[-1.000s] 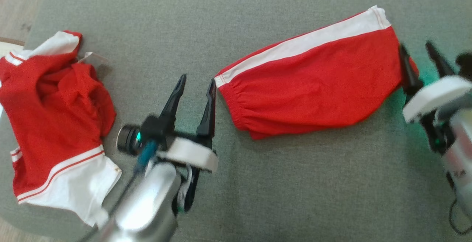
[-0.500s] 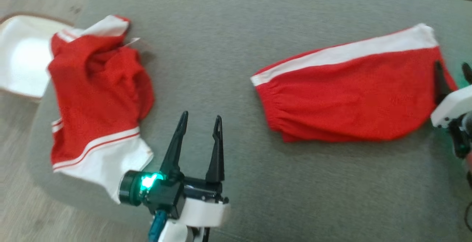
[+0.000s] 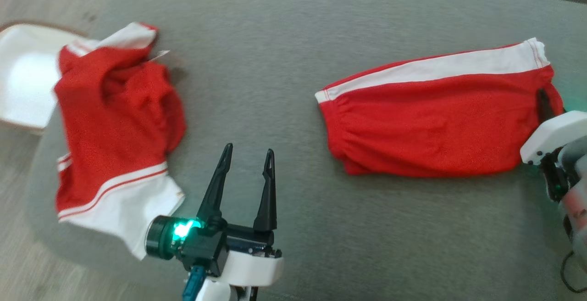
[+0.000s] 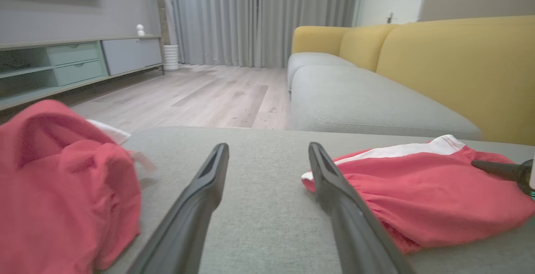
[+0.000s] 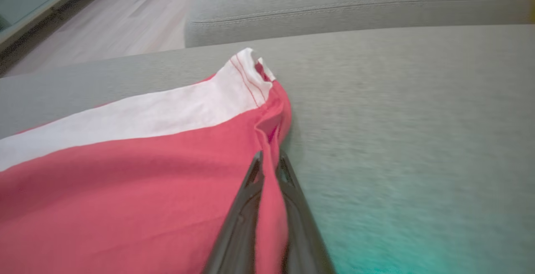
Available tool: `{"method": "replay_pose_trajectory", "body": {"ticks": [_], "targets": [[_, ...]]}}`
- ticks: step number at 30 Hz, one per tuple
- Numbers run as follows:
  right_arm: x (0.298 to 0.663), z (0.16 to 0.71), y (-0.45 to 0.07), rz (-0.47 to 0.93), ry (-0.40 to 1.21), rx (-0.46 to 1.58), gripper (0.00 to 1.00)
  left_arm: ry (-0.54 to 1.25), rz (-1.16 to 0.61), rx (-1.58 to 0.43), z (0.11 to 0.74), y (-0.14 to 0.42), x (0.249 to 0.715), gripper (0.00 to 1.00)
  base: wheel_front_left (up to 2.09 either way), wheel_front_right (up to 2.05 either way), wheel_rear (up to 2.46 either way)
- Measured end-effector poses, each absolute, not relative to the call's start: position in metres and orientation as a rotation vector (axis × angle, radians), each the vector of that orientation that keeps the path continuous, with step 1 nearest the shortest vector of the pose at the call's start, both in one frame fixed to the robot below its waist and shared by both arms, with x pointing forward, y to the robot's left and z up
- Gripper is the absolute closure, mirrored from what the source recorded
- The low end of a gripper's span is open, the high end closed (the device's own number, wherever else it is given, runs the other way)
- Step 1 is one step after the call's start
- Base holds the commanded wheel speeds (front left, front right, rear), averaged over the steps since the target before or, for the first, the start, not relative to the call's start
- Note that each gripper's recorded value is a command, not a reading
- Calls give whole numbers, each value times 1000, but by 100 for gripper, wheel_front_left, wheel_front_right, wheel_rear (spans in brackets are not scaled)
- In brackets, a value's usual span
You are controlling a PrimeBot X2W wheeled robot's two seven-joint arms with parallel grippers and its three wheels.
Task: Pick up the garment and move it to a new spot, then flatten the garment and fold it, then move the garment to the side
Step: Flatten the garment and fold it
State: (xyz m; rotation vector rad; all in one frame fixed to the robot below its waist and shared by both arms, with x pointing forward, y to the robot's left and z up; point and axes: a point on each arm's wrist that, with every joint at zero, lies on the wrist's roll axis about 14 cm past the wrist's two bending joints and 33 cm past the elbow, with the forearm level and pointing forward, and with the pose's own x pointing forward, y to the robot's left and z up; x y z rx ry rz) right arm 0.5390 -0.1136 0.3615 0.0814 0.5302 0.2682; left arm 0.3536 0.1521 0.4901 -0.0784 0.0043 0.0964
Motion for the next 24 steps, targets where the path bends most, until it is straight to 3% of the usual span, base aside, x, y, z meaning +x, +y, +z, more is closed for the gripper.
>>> {"method": "replay_pose_trajectory", "body": {"ticks": [16, 24], "targets": [[498, 398, -255, -43, 448, 64, 100, 5, -152, -110, 485, 82, 380, 0, 0, 0, 0], [511, 449, -247, 4, 295, 46, 100, -21, -180, -106, 494, 75, 376, 0, 0, 0, 0]]}}
